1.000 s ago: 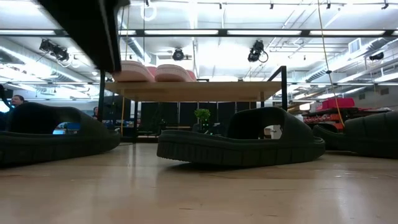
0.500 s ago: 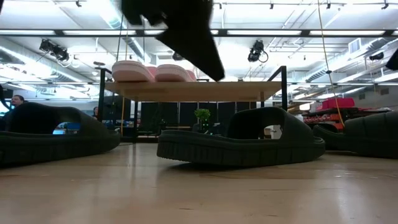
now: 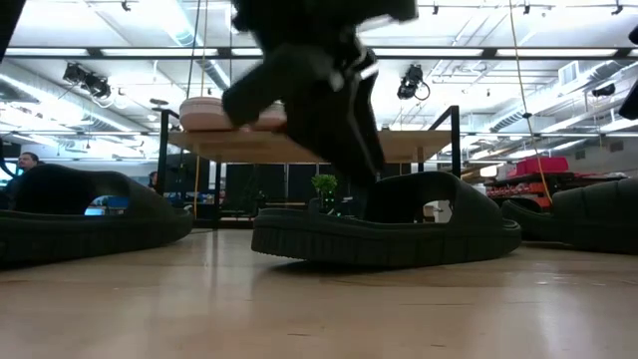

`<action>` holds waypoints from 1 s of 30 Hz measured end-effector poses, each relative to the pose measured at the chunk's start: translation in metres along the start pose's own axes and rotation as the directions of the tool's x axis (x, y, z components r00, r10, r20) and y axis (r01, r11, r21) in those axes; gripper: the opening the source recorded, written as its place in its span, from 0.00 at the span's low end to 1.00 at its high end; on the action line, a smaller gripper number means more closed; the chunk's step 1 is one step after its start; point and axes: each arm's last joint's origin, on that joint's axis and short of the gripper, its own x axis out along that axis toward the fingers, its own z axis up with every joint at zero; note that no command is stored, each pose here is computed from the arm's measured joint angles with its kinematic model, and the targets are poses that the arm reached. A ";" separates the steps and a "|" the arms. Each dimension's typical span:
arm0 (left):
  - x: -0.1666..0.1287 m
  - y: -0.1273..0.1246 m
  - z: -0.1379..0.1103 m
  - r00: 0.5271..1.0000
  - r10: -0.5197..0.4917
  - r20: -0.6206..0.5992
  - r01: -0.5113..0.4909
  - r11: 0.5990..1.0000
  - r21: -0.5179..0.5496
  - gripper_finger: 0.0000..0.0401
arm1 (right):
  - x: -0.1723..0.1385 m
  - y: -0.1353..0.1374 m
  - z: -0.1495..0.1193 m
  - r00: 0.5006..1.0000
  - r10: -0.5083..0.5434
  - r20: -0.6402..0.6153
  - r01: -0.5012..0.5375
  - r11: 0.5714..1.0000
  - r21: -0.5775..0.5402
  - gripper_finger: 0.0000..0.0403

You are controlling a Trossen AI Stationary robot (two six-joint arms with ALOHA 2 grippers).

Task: Pick and place slides into the shelf
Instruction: Put the black slipper on the shelf

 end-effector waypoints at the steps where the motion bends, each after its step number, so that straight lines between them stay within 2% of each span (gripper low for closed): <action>1: 0.002 -0.001 -0.001 1.000 0.019 0.004 -0.020 1.000 0.007 0.48 | 0.000 0.000 0.000 1.000 0.000 0.000 0.000 1.000 0.000 0.46; 5: 0.005 0.004 0.003 0.995 0.077 0.062 -0.078 0.997 0.015 0.46 | 0.000 0.000 0.000 1.000 -0.001 0.000 0.001 1.000 0.000 0.46; 10: 0.013 0.017 0.004 0.989 0.109 0.102 -0.106 0.994 -0.035 0.43 | 0.000 0.000 0.000 1.000 0.000 0.001 0.000 1.000 0.001 0.46; 15: 0.021 0.026 0.000 0.991 0.100 0.085 -0.092 0.991 -0.093 0.43 | 0.000 0.000 0.000 1.000 0.000 0.001 0.000 1.000 0.002 0.46; 23: 0.040 0.023 -0.003 0.993 0.095 0.077 -0.087 0.992 -0.092 0.43 | 0.000 0.000 0.000 1.000 0.003 0.002 -0.003 1.000 0.005 0.46; 30: 0.052 0.035 -0.002 0.985 0.138 0.106 -0.116 0.974 -0.192 0.33 | 0.000 0.001 0.001 1.000 0.007 0.005 -0.007 1.000 0.023 0.46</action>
